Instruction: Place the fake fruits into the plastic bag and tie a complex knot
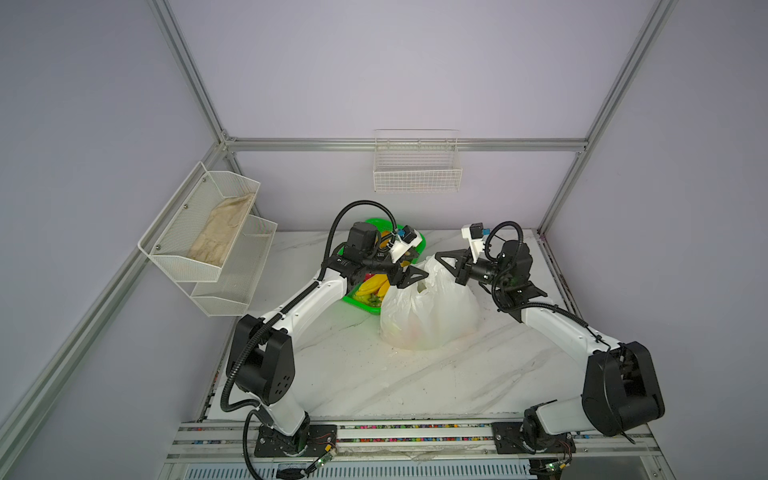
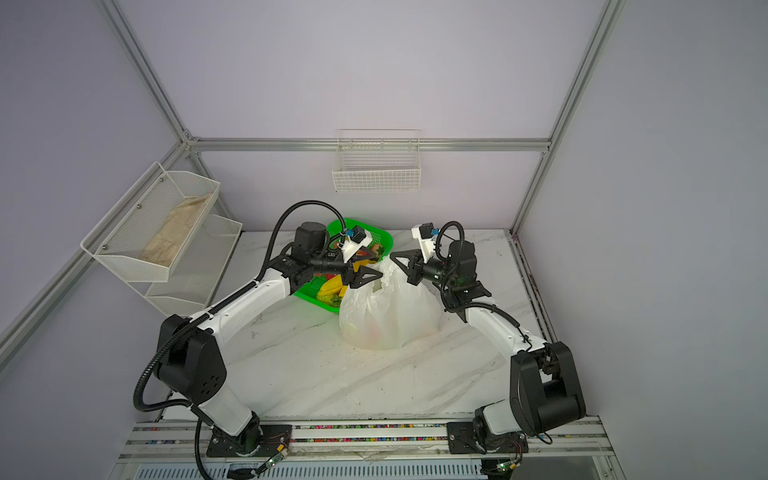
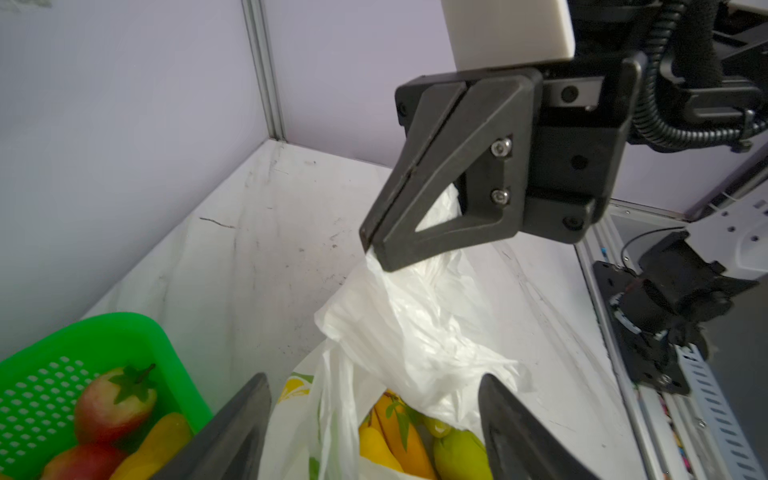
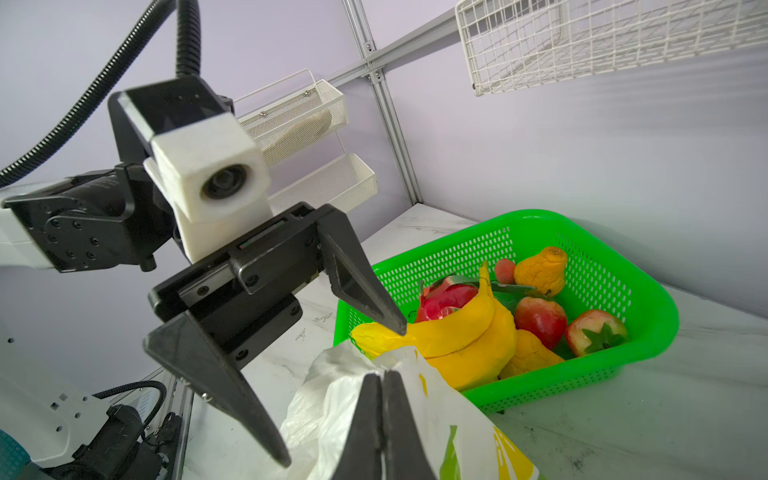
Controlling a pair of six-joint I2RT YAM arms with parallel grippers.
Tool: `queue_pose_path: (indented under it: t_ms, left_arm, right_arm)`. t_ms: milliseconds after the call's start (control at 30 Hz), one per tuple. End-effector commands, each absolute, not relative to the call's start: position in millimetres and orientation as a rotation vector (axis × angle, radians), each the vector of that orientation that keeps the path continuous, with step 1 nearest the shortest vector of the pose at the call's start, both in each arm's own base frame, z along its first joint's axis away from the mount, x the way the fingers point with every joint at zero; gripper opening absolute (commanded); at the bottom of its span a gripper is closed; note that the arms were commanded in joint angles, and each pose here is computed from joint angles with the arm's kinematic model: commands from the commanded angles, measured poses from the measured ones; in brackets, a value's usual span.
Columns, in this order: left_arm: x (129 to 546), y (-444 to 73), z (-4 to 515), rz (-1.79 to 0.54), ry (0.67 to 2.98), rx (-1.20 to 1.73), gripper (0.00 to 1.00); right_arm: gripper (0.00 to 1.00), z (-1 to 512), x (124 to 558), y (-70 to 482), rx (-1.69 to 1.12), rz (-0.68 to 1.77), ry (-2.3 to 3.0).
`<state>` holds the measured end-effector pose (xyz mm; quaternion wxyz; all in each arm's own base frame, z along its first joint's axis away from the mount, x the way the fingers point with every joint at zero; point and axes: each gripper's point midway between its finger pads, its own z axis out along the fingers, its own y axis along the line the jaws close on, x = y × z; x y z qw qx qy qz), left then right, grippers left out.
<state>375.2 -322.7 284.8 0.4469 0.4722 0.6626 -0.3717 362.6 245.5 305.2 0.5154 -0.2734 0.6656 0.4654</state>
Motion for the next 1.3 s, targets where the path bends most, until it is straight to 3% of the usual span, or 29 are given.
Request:
queue_pose_path:
  t_ms: [0,800,1100,1200,1267]
  left_arm:
    - [376,-333,329,-0.946,1.524,1.225,0.73]
    - [388,-349,307,-0.983,1.576,1.308,0.33]
    - [386,-344,312,-0.902,1.525,1.347,0.01]
    - [383,-343,313,-0.882,1.494,1.372,0.00]
    - [382,-342,312,-0.867,1.475,1.390,0.00]
  right_arm:
    - [0.00,329,352,249,-0.711,1.118,1.506]
    - [0.00,335,355,249,-0.702,1.125,1.487]
    - [0.00,324,362,244,-0.711,1.017,1.540]
    - [0.00,317,366,239,-0.710,0.949,1.570]
    - [0.08,312,367,236,-0.717,0.906,1.589]
